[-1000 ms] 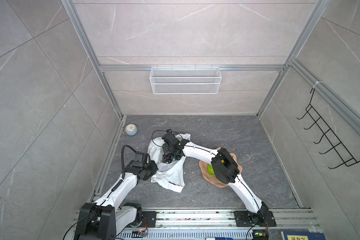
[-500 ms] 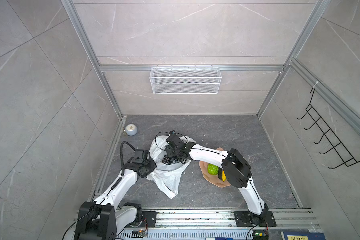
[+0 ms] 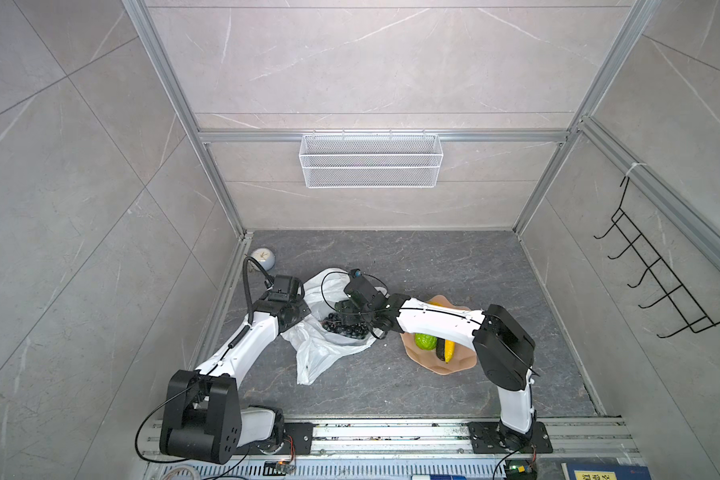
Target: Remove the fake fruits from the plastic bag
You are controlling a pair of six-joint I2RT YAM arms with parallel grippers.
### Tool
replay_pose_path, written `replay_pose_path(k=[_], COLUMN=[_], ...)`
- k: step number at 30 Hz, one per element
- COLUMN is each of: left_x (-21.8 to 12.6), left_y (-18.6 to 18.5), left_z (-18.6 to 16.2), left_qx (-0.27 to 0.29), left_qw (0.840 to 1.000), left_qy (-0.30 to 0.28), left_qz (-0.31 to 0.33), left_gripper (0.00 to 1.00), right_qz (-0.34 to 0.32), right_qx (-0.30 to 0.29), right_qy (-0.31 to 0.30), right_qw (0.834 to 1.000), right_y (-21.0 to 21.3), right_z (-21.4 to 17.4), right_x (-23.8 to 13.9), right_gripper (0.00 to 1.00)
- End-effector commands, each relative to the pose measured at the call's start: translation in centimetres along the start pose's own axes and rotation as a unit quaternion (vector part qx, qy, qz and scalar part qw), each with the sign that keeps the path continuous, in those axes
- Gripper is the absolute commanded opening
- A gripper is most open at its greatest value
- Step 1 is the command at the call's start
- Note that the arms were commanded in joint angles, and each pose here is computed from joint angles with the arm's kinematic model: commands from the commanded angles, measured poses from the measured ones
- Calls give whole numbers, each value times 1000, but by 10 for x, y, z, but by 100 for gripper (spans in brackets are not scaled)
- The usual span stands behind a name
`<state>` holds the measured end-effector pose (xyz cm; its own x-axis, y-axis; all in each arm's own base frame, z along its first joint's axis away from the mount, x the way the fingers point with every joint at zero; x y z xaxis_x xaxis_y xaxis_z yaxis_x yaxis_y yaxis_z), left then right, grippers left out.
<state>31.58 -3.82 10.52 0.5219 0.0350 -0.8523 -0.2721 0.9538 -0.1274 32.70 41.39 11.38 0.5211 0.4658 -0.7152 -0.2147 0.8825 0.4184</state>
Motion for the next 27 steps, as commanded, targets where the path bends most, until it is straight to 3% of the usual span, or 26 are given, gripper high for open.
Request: replay_pose_path(k=[1, 6, 12, 21, 27], left_x=[0, 14, 26, 31, 35], left_y=[2, -20, -32, -59, -74], left_z=[9, 1, -5, -10, -17], left_qx=[25, 54, 70, 117, 136], left_qw=[999, 998, 996, 990, 986], left_qy=[-8, 21, 39, 57, 73], left_qz=[19, -23, -31, -55, -60], left_gripper=[0, 0, 0, 0, 1], right_qz=[21, 85, 107, 11, -27], right_qx=[13, -4, -45, -18, -11], right_qy=[13, 41, 29, -32, -31], right_qw=[1000, 996, 993, 999, 999], right_y=[-3, 4, 8, -22, -22], right_z=[-14, -44, -59, -35, -18], right_x=[-8, -8, -22, -34, -26], right_gripper=[66, 66, 65, 71, 71])
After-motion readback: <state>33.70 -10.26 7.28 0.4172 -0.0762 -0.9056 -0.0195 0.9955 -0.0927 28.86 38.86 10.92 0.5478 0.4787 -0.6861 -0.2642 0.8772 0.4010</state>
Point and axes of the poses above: each gripper's point midway between its finger pads, its own x axis out along the fingers, its own y axis along the line the jaws close on, z = x × y, the point moved 1 cm from there along -x, back along the fingers, and after that the axes turned 14 degrees about x, right-handed, at the moved point
